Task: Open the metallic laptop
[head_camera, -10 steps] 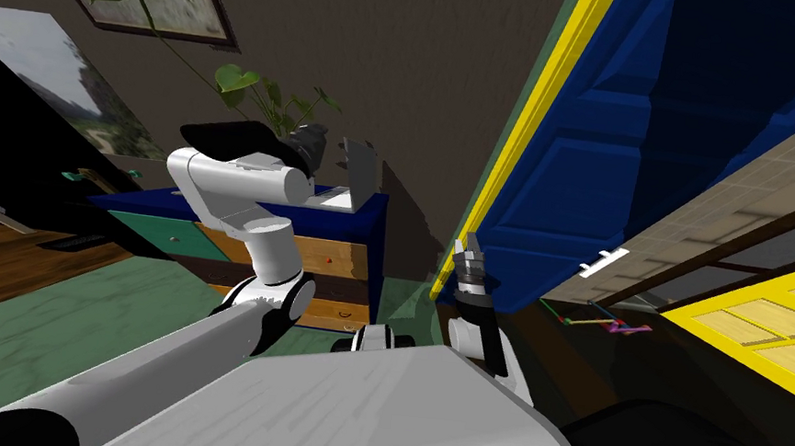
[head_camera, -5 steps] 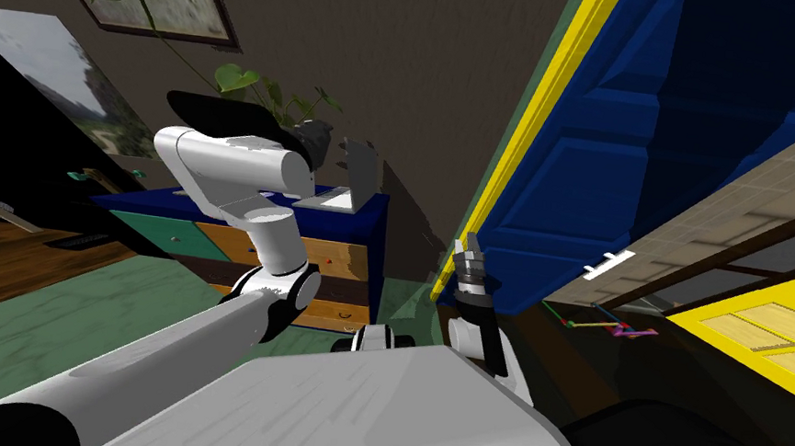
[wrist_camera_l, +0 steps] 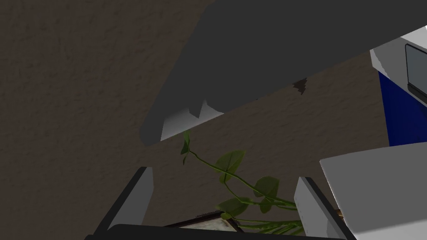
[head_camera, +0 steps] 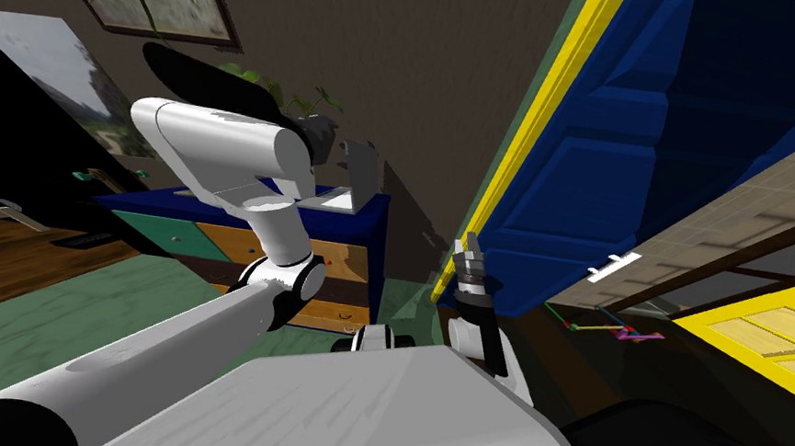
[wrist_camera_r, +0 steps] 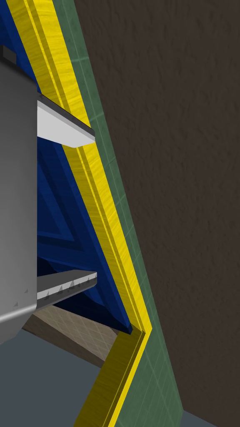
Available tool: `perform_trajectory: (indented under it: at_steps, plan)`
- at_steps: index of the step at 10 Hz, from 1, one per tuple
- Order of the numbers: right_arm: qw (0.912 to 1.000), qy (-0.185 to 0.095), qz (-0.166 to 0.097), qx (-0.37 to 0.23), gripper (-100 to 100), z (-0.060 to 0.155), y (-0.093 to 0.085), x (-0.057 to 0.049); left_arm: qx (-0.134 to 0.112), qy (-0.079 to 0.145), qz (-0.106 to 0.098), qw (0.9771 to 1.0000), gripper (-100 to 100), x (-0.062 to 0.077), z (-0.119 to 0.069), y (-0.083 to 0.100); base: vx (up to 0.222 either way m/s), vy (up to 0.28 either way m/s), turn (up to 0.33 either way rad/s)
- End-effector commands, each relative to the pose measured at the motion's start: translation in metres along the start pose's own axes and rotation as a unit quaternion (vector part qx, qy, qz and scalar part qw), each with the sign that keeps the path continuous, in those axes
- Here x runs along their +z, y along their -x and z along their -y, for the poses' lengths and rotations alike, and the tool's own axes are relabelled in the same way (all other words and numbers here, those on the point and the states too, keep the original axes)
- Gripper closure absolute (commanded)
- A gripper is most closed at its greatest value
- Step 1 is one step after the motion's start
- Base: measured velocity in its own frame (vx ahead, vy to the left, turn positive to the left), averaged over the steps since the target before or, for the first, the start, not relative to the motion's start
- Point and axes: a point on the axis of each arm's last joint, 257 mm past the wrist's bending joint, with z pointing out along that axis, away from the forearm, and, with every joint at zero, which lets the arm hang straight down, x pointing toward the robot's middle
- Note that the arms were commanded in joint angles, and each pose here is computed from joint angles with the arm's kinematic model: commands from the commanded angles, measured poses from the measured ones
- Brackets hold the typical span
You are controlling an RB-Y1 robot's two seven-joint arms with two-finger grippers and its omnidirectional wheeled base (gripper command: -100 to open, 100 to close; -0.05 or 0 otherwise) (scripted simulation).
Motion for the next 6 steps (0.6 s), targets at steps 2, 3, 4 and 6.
perform_trajectory:
  at_steps: [2, 3, 4, 6]
  plan:
    - [1.0000, 0.000, 0.000, 0.000, 0, 0.000, 0.000, 0.000, 0.003, 0.016, -0.026, 0.9995, -100, -0.004, 0.010, -0.012, 0.012, -0.003, 0.016]
    - [1.0000, 0.000, 0.000, 0.000, 0, 0.000, 0.000, 0.000, 0.003, 0.019, -0.036, 0.9992, -100, -0.006, 0.016, -0.017, 0.015, -0.004, 0.026]
    - [1.0000, 0.000, 0.000, 0.000, 0, 0.000, 0.000, 0.000, 0.003, 0.022, -0.047, 0.9987, -100, -0.009, 0.021, -0.023, 0.017, -0.006, 0.021]
    - [1.0000, 0.000, 0.000, 0.000, 0, 0.000, 0.000, 0.000, 0.003, 0.027, -0.067, 0.9974, -100, -0.013, 0.028, -0.035, 0.014, -0.003, 0.012]
